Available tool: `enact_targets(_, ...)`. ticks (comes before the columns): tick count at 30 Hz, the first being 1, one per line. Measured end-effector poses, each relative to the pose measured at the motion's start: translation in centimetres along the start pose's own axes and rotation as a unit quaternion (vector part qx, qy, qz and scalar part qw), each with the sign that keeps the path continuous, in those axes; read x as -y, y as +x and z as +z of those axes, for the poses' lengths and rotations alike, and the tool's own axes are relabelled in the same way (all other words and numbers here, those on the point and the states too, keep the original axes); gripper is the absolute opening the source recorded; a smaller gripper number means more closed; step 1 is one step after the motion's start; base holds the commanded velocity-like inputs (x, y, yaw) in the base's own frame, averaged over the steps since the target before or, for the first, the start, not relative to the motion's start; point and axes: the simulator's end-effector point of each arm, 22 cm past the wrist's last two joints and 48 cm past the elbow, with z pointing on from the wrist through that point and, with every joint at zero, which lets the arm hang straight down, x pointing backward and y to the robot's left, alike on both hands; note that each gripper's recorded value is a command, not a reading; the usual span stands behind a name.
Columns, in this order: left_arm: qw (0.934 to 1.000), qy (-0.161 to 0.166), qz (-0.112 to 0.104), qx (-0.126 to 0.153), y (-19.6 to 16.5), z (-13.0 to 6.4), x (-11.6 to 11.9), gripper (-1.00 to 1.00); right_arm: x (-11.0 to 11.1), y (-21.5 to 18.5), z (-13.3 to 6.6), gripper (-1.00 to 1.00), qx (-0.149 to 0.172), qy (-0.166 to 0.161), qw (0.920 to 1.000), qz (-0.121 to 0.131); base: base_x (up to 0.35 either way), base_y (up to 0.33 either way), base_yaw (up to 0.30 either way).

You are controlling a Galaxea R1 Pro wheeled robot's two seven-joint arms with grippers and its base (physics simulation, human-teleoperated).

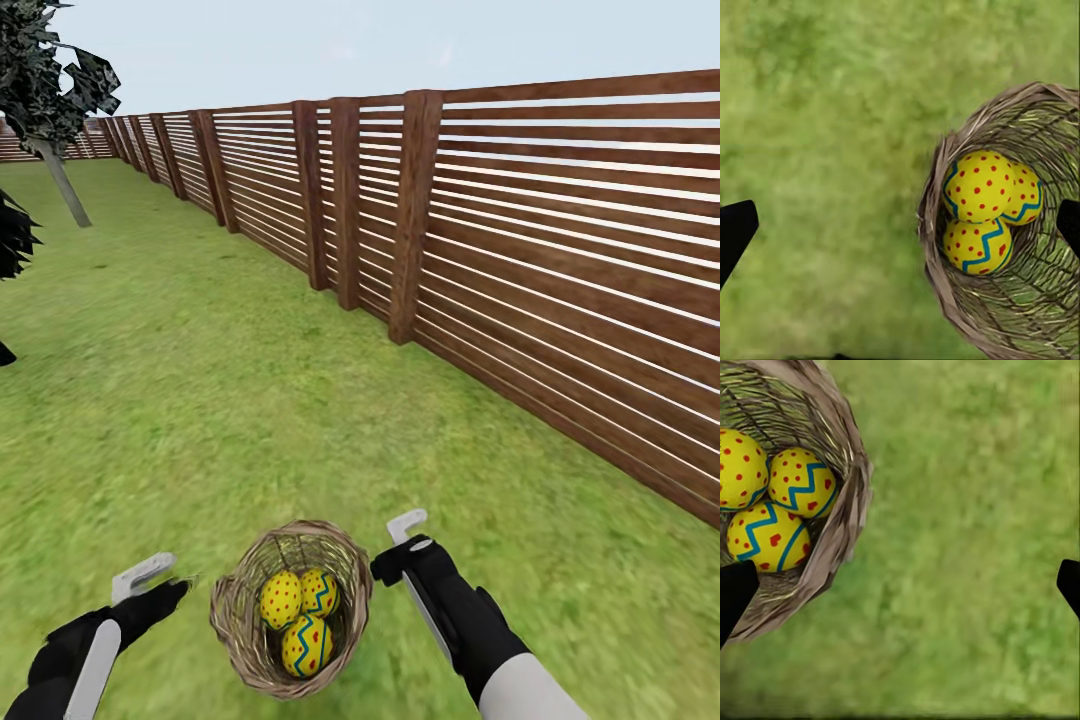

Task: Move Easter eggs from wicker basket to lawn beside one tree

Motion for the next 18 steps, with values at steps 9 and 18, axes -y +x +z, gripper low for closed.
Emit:
enact_targets(9, 0.9901, -0.126, 0.01, -0.062, -0.3, 4.5, -1.4, 1.0, 3.5, 0.4, 2.5, 1.0, -0.089, 0.016, 0.9949, 0.044, 0.0, 0.0, 0.0)
enact_targets(18, 0.9911, -0.101, 0.063, -0.06, -0.8, 5.0, 2.6, 1.0, 7.0, -1.9, 2.8, 1.0, -0.072, 0.061, 0.9922, 0.081, 0.0, 0.0, 0.0)
